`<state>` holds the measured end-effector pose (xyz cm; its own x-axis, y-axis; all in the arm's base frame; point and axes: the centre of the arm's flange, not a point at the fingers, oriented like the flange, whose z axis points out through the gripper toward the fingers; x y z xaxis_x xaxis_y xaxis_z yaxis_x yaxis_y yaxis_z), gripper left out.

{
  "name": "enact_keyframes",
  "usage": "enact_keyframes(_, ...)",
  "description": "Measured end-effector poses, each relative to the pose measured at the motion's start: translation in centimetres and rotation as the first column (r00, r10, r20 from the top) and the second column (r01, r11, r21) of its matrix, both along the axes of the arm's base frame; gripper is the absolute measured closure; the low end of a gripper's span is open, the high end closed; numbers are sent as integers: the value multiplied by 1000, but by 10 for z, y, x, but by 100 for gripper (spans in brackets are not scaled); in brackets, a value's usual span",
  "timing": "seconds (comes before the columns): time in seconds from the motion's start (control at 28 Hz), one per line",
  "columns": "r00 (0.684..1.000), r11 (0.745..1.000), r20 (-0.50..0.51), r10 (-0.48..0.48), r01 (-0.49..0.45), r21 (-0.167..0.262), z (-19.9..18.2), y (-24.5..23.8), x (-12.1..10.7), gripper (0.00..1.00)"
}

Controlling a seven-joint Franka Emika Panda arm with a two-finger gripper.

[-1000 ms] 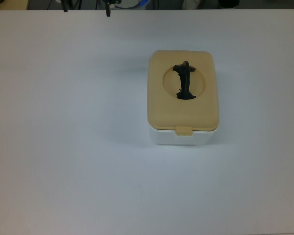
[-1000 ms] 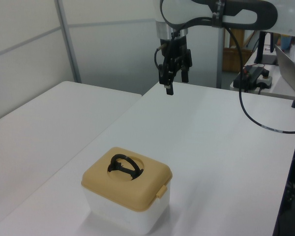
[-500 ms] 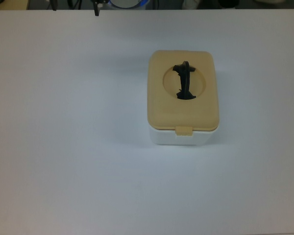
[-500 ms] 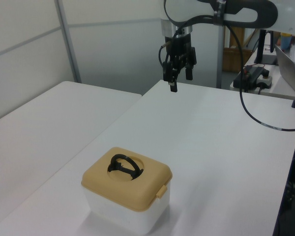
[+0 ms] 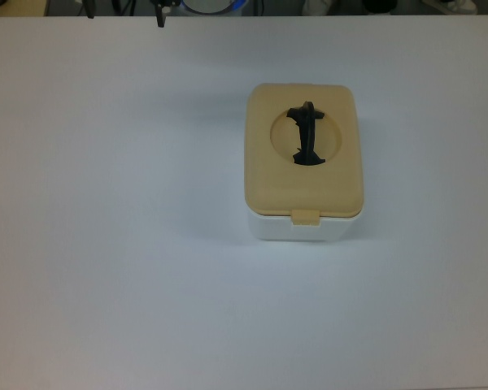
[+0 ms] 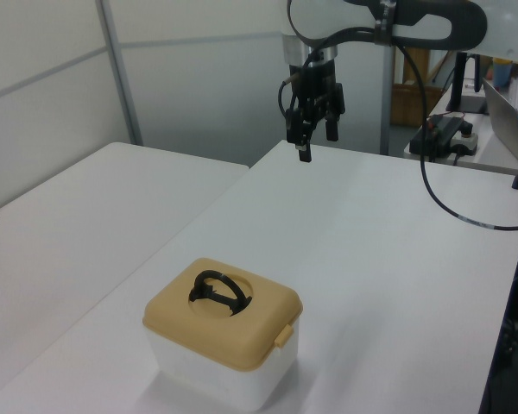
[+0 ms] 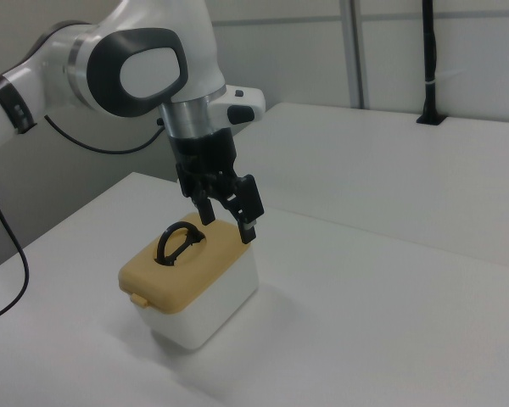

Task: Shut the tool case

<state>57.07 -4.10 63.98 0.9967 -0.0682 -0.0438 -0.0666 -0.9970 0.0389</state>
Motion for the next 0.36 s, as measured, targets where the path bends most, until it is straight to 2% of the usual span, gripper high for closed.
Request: enact_keyframes(0.36,1000,1000,0,-5,5,0,0,-3,0,0)
